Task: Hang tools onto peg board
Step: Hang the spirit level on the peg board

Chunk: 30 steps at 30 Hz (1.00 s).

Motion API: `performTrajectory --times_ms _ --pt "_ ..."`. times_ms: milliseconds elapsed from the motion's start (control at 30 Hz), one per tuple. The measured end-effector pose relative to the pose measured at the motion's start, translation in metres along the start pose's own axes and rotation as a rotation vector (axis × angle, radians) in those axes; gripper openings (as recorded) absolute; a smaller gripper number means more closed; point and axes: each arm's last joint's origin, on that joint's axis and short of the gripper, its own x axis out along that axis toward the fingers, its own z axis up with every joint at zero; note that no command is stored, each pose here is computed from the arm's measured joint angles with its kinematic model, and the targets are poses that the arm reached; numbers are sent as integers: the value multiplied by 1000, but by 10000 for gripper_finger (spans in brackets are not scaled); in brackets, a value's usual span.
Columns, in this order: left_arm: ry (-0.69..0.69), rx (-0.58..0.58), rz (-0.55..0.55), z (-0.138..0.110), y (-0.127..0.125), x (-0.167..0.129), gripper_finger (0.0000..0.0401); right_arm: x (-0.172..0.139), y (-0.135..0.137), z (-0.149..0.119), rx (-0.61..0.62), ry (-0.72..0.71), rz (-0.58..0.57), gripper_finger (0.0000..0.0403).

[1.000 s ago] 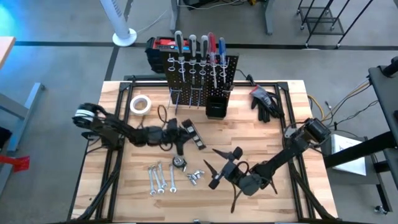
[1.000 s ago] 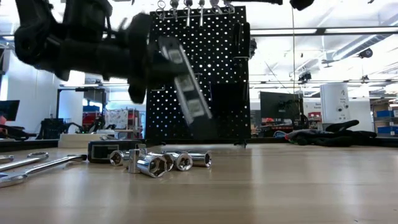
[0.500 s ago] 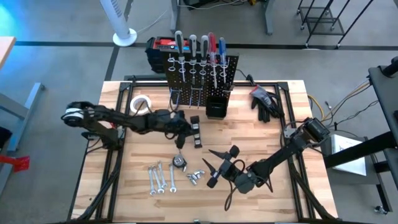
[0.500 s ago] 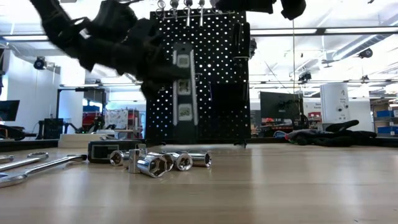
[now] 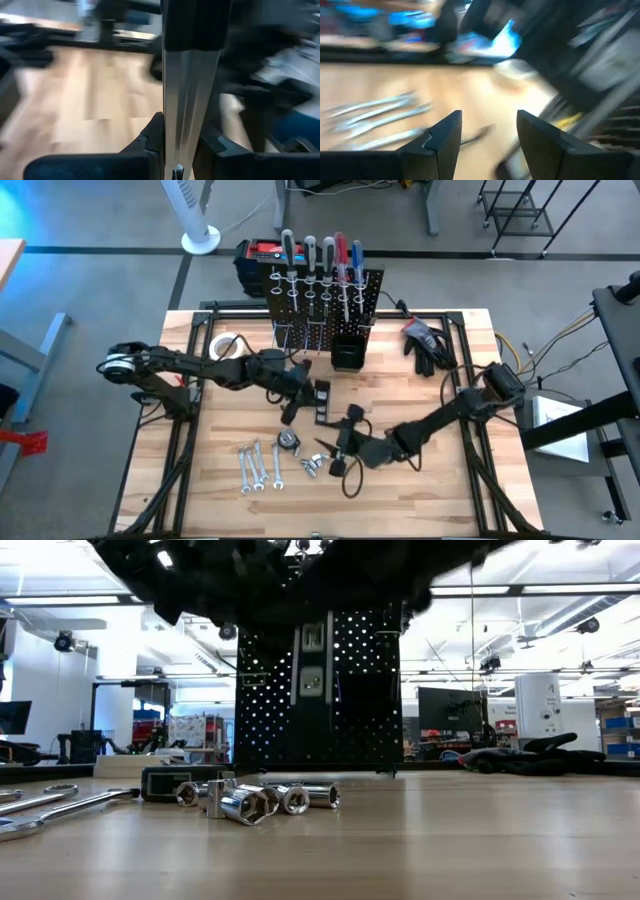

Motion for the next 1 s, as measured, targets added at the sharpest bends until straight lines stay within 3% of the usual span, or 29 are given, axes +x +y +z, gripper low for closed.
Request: performTrajectory --times_ms 100,300,533,733,833,1000 --pt "-14 47 -90 0 -5 -2 40 2 -12 -14 71 35 4 177" --pt "-44 84 -92 2 -9 -7 40 -3 -13 -23 142 40 -24 186" --pt "-78 84 -116 0 -11 -9 40 -16 -15 -14 33 -31 -239 188" --pt "-113 79 -117 -4 -11 -10 40 -4 -27 -4 130 -39 -78 195" --pt "-118 72 -92 -3 -10 -10 40 5 -39 -2 172 -32 -60 194" --pt "-126 38 -53 -3 -9 -10 40 16 -54 -1 211 -19 -18 158"
